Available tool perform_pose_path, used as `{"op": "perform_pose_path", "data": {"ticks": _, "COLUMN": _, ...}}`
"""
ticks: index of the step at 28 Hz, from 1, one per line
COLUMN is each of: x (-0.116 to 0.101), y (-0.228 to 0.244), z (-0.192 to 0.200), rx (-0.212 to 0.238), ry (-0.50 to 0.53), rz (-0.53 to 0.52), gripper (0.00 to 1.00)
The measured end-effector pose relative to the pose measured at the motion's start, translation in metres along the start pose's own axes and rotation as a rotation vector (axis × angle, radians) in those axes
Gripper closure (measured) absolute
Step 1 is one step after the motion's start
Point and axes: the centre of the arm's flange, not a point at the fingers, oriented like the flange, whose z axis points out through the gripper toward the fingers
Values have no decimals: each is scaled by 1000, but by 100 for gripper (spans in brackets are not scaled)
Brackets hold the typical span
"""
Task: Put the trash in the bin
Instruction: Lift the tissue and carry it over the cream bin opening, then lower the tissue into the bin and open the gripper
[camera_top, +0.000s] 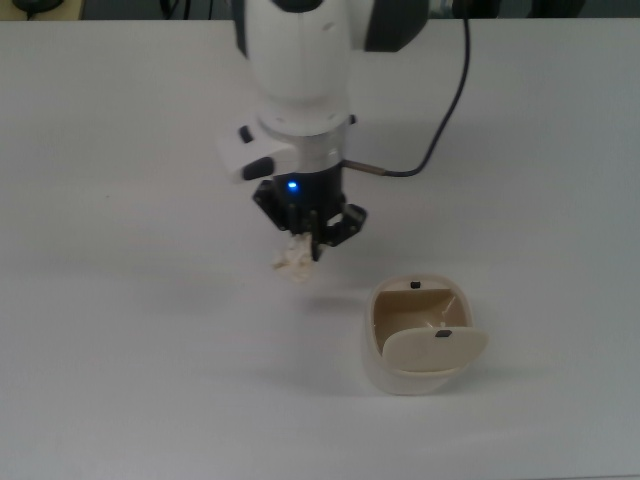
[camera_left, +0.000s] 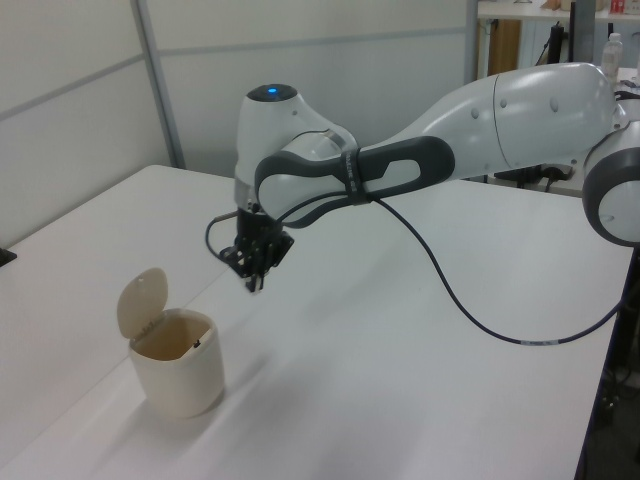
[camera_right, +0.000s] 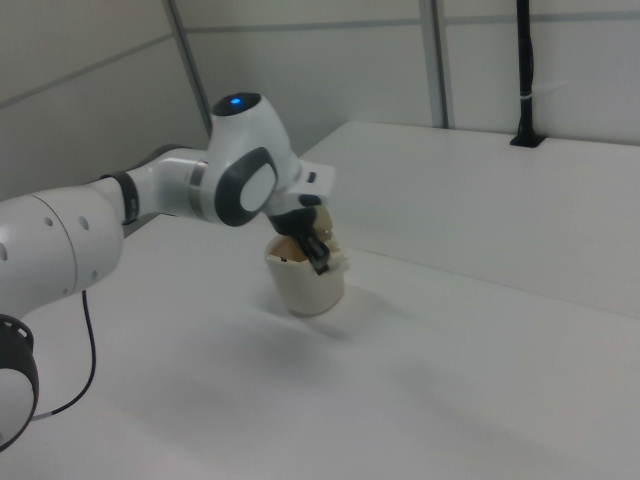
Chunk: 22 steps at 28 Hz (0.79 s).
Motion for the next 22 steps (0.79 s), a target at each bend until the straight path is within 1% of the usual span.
{"op": "perform_pose_path", "data": {"ticks": 1, "x": -3, "y": -8, "z": -2, "rx": 6, "ry": 5, "rz": -1, "gripper": 88}}
{"op": "perform_pose_path", "data": {"ticks": 7, "x": -24, "y": -68, "z": -19, "rx": 89, "ry": 117, "rz": 5, "gripper": 88}}
{"op": "perform_pose_path", "data": {"ticks": 11, "x": -37, "y": -97, "z": -22, "rx": 106, "ry": 193, "rz": 11, "gripper": 89}}
{"op": "perform_pose_path", "data": {"ticks": 15, "x": -41, "y": -111, "z": -8, "rx": 100, "ry": 229, "rz": 25, "gripper": 90}}
{"op": "perform_pose_path", "data": {"ticks": 16, "x": -40, "y": -114, "z": -2, "rx": 97, "ry": 233, "rz": 31, "gripper": 89}}
{"op": "perform_pose_path", "data": {"ticks": 17, "x": -40, "y": -117, "z": 8, "rx": 93, "ry": 236, "rz": 36, "gripper": 82}}
{"op": "perform_pose_path", "data": {"ticks": 18, "x": -40, "y": -119, "z": 15, "rx": 92, "ry": 239, "rz": 37, "gripper": 81}}
{"op": "perform_pose_path", "data": {"ticks": 19, "x": -39, "y": -120, "z": 20, "rx": 91, "ry": 242, "rz": 39, "gripper": 77}}
{"op": "perform_pose_path", "data": {"ticks": 20, "x": -38, "y": -122, "z": 26, "rx": 90, "ry": 247, "rz": 39, "gripper": 70}}
{"op": "perform_pose_path", "data": {"ticks": 22, "x": -37, "y": -123, "z": 33, "rx": 90, "ry": 251, "rz": 37, "gripper": 63}}
